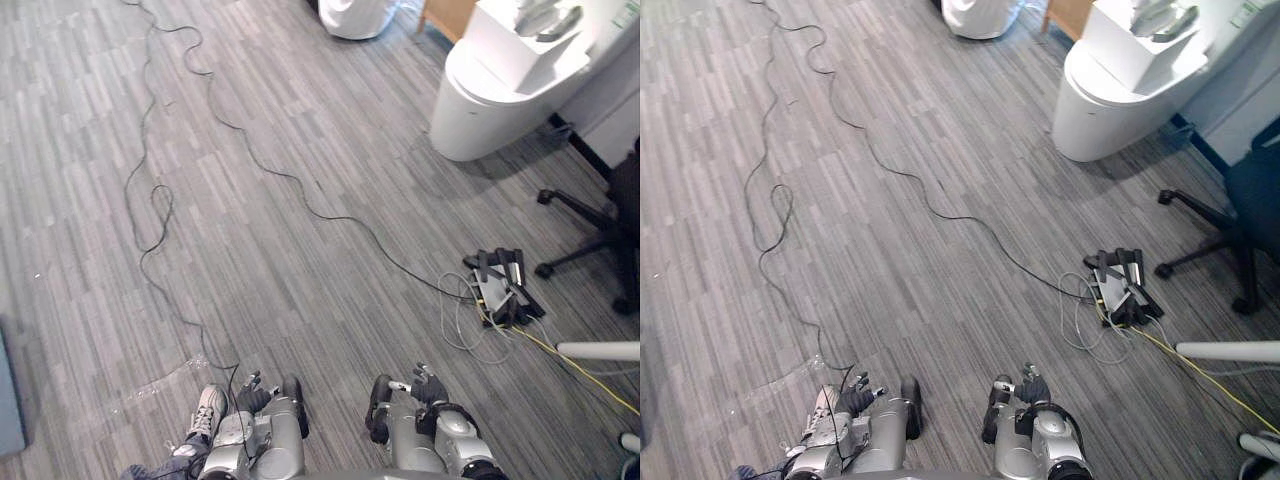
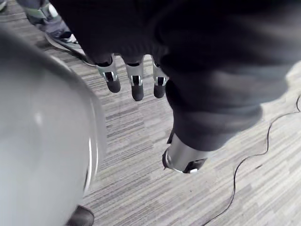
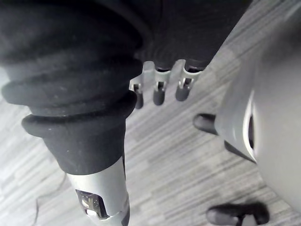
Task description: Organize washtable
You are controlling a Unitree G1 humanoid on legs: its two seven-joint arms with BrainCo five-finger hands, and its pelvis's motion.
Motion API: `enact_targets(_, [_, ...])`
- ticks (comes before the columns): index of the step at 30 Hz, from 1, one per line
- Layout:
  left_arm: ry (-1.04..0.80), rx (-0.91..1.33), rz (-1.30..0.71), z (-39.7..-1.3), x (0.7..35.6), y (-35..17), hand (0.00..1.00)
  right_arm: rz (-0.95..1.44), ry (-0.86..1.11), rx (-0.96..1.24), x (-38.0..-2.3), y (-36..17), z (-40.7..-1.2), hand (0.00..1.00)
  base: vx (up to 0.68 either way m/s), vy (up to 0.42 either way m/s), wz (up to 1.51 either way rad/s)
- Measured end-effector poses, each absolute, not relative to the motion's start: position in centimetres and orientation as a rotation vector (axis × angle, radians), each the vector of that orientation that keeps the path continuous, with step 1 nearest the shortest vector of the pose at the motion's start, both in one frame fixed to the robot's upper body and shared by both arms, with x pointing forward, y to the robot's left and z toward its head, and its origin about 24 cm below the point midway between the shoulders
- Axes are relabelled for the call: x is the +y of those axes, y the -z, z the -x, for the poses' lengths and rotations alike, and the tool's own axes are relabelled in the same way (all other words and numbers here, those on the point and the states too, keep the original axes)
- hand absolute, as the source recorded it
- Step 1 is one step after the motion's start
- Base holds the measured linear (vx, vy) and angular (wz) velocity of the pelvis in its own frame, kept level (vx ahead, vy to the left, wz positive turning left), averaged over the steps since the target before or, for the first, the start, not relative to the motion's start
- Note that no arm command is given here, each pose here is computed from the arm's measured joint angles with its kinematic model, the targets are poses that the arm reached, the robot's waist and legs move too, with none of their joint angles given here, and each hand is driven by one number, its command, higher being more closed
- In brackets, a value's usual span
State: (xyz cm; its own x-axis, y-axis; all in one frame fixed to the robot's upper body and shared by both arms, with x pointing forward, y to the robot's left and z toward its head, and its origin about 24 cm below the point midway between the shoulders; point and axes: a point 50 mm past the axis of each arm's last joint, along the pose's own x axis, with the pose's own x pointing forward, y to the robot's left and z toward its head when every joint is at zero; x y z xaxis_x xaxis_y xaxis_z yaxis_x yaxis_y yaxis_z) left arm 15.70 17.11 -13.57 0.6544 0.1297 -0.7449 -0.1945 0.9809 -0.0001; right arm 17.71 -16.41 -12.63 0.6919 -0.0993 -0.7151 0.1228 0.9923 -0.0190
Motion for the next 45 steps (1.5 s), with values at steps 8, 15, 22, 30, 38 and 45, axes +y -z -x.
enact_targets(8, [-0.11, 0.855, 0.007, -16.0, 16.7, 13.7, 0.0, 0.009, 0.081, 0.775, -15.7, 12.0, -19.5, 0.0, -0.04, 0.049, 0.85])
enact_targets(15, [-0.134, 0.896, -0.013, -14.8, 17.4, 14.2, 0.0, 0.084, 0.011, 0.813, -15.0, 12.7, -18.3, 0.0, -0.1, 0.082, -0.07])
enact_targets(22, [-0.196, 0.965, -0.012, -12.8, 19.1, 15.0, 0.0, 0.088, -0.026, 0.841, -14.8, 13.2, -17.4, 0.0, -0.08, 0.044, 0.22])
enact_targets(30, [-0.23, 1.009, 0.009, -11.0, 19.4, 15.5, 0.0, 0.055, -0.08, 0.902, -14.0, 14.1, -15.8, 0.0, 0.01, 0.008, 0.11])
enact_targets(38, [-0.23, 1.02, 0.01, -10.6, 19.4, 15.7, 0.0, 0.024, -0.052, 0.936, -14.5, 14.6, -14.7, 0.0, 0.01, -0.014, 0.09])
enact_targets(45, [-0.231, 0.972, 0.044, -11.5, 18.8, 15.3, 0.0, -0.037, 0.012, 0.929, -15.4, 14.8, -13.9, 0.0, 0.07, -0.06, 0.18])
